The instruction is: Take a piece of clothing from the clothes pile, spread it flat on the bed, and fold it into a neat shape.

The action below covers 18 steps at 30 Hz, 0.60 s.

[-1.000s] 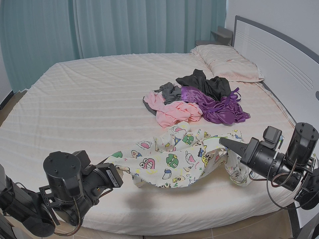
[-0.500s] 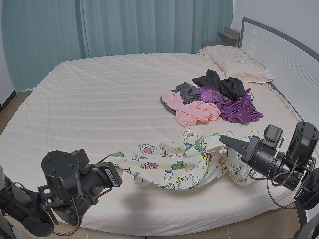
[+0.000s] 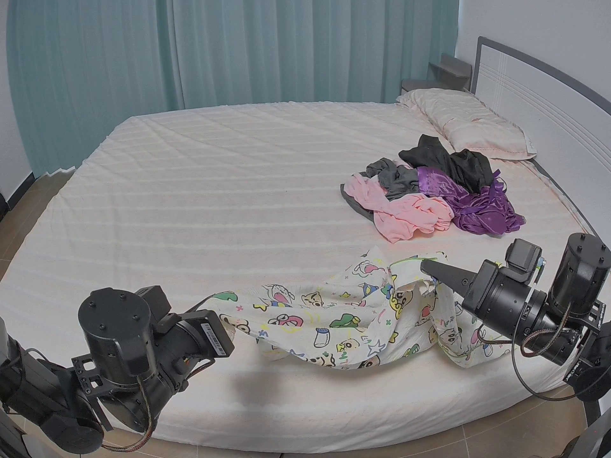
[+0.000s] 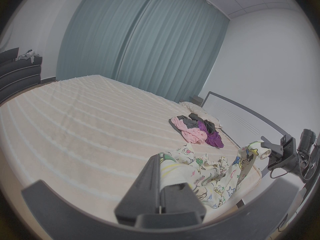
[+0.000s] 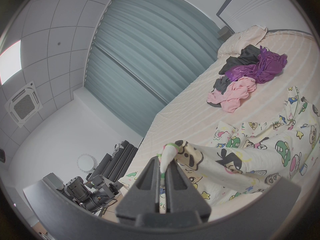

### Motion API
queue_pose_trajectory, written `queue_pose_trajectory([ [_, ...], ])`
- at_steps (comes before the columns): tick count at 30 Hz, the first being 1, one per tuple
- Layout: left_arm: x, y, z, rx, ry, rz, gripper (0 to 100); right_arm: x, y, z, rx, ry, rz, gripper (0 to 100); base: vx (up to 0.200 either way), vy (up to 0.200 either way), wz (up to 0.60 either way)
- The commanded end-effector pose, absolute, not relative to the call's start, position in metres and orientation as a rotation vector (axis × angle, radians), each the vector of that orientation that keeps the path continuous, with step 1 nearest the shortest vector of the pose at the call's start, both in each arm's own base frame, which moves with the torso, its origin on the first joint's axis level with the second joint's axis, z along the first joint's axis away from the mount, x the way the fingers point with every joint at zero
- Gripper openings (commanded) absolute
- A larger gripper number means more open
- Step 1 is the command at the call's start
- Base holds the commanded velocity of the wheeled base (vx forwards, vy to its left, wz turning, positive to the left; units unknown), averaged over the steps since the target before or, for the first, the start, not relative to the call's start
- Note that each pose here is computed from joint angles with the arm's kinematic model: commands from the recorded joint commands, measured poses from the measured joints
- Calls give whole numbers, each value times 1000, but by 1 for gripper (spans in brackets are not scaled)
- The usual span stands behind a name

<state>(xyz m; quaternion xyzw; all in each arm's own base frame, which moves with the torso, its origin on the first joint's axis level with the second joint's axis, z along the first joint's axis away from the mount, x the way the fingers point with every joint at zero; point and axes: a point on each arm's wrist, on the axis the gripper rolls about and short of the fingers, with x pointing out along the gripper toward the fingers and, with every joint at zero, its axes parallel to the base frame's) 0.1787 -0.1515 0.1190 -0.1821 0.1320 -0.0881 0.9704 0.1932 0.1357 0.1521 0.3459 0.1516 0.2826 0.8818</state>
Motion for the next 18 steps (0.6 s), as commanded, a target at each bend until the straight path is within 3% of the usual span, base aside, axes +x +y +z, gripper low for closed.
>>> queue_pose_trajectory([
  [1,179,-152,120,-371,264,-178,0,193,136,153,721,313,591,0,0,200,0],
  [18,178,-151,122,-375,257,-180,0,192,135,154,725,299,595,0,0,200,0],
])
